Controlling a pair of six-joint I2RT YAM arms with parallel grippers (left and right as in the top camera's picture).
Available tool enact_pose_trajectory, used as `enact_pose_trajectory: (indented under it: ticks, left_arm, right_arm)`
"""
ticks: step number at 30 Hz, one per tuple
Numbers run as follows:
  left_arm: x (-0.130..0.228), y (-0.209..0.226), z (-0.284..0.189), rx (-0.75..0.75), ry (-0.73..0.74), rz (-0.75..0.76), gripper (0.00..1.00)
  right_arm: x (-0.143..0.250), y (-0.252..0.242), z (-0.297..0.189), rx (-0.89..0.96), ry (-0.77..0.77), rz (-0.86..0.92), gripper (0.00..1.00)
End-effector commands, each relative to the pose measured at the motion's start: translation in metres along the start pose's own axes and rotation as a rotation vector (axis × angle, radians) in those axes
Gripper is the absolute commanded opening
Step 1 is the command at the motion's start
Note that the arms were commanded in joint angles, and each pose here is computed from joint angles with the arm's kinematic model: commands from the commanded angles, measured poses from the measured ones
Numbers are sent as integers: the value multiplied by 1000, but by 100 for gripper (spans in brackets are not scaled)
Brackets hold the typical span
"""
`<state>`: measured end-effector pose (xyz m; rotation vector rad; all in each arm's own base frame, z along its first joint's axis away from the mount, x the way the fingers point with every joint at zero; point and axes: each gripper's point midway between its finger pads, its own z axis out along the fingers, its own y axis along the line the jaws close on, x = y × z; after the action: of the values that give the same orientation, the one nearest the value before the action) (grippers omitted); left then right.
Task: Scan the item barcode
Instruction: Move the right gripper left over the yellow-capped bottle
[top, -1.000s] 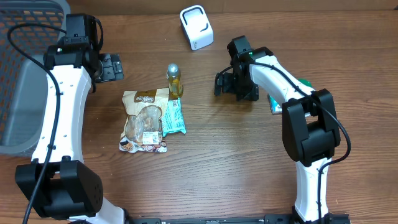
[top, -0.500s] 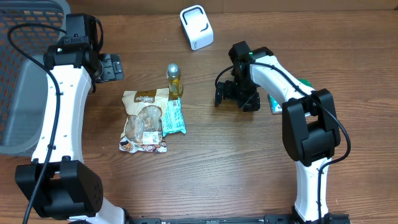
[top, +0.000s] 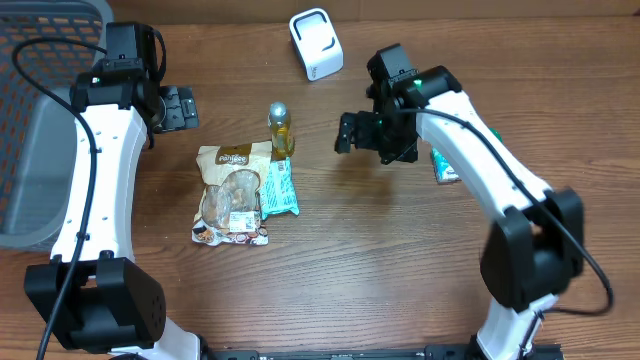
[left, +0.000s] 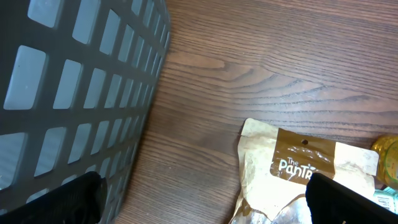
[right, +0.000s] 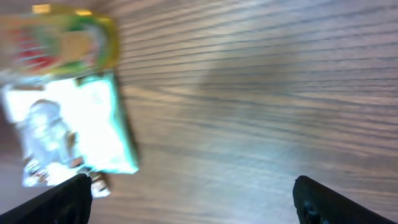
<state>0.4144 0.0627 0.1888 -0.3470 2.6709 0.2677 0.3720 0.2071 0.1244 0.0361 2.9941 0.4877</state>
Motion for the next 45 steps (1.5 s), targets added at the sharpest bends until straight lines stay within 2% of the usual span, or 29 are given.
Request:
enact_pose_trajectory:
  ticks: [1, 9, 19, 45]
  left_arm:
    - [-9, 5, -9, 2, -32, -1, 100]
    - [-9, 5, -9, 2, -32, -1, 100]
    - [-9, 5, -9, 2, -32, -1, 100]
    - [-9, 5, -9, 2, -32, -1, 100]
  right_arm:
    - [4, 17, -25, 3, -75, -60, 100]
    - [11, 48, -30, 42, -161, -170, 100]
    - [10, 68, -30, -51, -165, -189, 100]
    - [1, 78, -32, -89, -205, -200, 100]
